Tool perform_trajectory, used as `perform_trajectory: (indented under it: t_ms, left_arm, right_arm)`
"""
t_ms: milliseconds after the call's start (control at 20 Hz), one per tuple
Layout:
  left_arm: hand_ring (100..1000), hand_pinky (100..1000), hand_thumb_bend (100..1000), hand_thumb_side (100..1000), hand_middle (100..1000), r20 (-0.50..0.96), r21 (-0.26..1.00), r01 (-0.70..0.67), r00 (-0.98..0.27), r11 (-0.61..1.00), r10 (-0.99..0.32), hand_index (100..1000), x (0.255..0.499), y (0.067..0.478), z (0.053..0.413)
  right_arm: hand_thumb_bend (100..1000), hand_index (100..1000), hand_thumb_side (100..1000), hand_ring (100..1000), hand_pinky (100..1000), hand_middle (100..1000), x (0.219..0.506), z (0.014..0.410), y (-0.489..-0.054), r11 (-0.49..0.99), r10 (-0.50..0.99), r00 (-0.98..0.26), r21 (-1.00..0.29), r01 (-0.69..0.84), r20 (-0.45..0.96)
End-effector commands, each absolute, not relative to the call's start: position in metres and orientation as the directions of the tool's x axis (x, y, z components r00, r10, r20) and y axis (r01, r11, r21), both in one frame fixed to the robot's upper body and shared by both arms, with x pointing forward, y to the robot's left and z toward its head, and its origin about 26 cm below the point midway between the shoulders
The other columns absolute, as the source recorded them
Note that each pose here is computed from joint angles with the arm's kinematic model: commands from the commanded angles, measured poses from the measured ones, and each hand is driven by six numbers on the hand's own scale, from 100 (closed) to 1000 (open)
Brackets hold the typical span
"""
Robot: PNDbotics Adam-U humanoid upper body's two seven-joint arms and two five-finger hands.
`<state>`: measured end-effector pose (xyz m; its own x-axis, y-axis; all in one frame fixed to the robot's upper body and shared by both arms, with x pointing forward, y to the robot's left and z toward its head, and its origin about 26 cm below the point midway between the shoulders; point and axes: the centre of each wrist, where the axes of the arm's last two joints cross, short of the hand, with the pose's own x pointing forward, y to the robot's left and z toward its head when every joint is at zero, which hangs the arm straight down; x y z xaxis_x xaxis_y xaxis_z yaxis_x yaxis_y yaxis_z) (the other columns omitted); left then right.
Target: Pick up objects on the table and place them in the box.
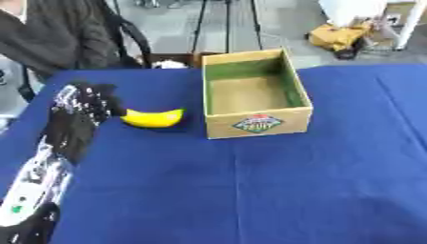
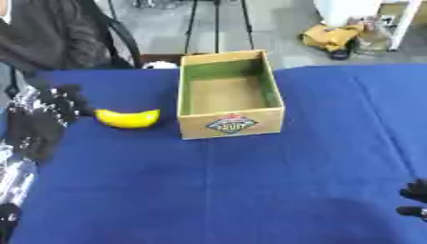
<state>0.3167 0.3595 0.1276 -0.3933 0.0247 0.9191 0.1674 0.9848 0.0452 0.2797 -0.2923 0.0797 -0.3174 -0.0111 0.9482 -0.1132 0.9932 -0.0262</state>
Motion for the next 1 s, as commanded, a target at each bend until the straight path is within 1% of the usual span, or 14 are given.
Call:
perform_trajectory:
  t_ms: [50,100,200,400,500,550,600,650,700,800,850,900,950,1000]
  left_arm:
    - [587,707,307,1000,559,0.903,0.083,0.144,-0.429,0.986,-0.014,758,0.317,0.367,0.14]
    - [590,708,307,1000,566,0.897,0.102,0.124,-0.441,0.987,-0.038,758,0.316,0.371,0.143]
    - [597,710,206,1000,571,0.877,0.16,0.075,-0.469,0.984,-0.107,763,0.315,0.382,0.151]
    - [632,720,100,994,610,0.823,0.308,-0.001,-0.502,0.951,-0.267,792,0.315,0.41,0.17]
    - [665,730,100,869,640,0.795,0.386,-0.005,-0.505,0.923,-0.335,808,0.318,0.421,0.178]
    - [683,734,100,765,659,0.782,0.425,0.0,-0.504,0.905,-0.367,815,0.321,0.425,0.181]
    - [685,734,100,748,661,0.768,0.463,0.008,-0.503,0.886,-0.397,816,0.324,0.428,0.184]
    - [695,733,145,586,668,0.753,0.503,0.019,-0.5,0.864,-0.428,812,0.328,0.431,0.188]
    - [697,731,154,526,669,0.738,0.542,0.032,-0.496,0.839,-0.458,810,0.333,0.433,0.192]
    - [706,733,211,454,679,0.702,0.621,0.06,-0.488,0.782,-0.52,809,0.342,0.437,0.203]
    - [713,735,282,390,686,0.681,0.658,0.073,-0.483,0.749,-0.551,807,0.346,0.439,0.209]
    - [714,734,305,374,687,0.657,0.695,0.086,-0.478,0.714,-0.583,806,0.351,0.442,0.215]
    - [708,727,344,286,679,0.631,0.73,0.095,-0.474,0.677,-0.614,799,0.354,0.445,0.222]
    - [708,727,346,280,680,0.604,0.763,0.103,-0.467,0.639,-0.646,799,0.358,0.448,0.23]
  right_arm:
    - [100,708,908,710,572,652,0.279,0.088,-0.296,0.993,0.014,-0.344,-0.053,-0.104,0.939]
    - [100,708,880,711,572,651,0.279,0.088,-0.296,0.993,0.015,-0.344,-0.053,-0.104,0.939]
    - [100,708,908,711,572,652,0.279,0.088,-0.296,0.993,0.017,-0.342,-0.055,-0.104,0.94]
    - [100,708,908,711,572,652,0.279,0.088,-0.297,0.993,0.022,-0.34,-0.061,-0.103,0.94]
    - [100,708,909,711,572,652,0.279,0.088,-0.298,0.993,0.027,-0.338,-0.065,-0.102,0.941]
    - [100,708,909,711,572,652,0.278,0.087,-0.299,0.992,0.03,-0.337,-0.068,-0.102,0.941]
    - [100,708,909,711,572,652,0.278,0.087,-0.299,0.992,0.033,-0.336,-0.071,-0.101,0.941]
    - [100,708,910,711,572,652,0.278,0.087,-0.299,0.992,0.036,-0.335,-0.074,-0.101,0.942]
    - [100,708,910,712,572,652,0.278,0.087,-0.3,0.992,0.038,-0.334,-0.076,-0.102,0.942]
    - [100,708,910,712,572,652,0.278,0.087,-0.3,0.991,0.04,-0.332,-0.079,-0.106,0.942]
    - [100,708,910,712,572,652,0.278,0.087,-0.299,0.991,0.041,-0.331,-0.082,-0.109,0.943]
    - [100,708,910,712,572,652,0.278,0.087,-0.299,0.99,0.041,-0.33,-0.083,-0.113,0.943]
    - [100,708,911,712,572,652,0.278,0.087,-0.299,0.99,0.041,-0.329,-0.084,-0.118,0.943]
    - [100,708,911,712,572,652,0.278,0.087,-0.298,0.989,0.041,-0.329,-0.085,-0.122,0.944]
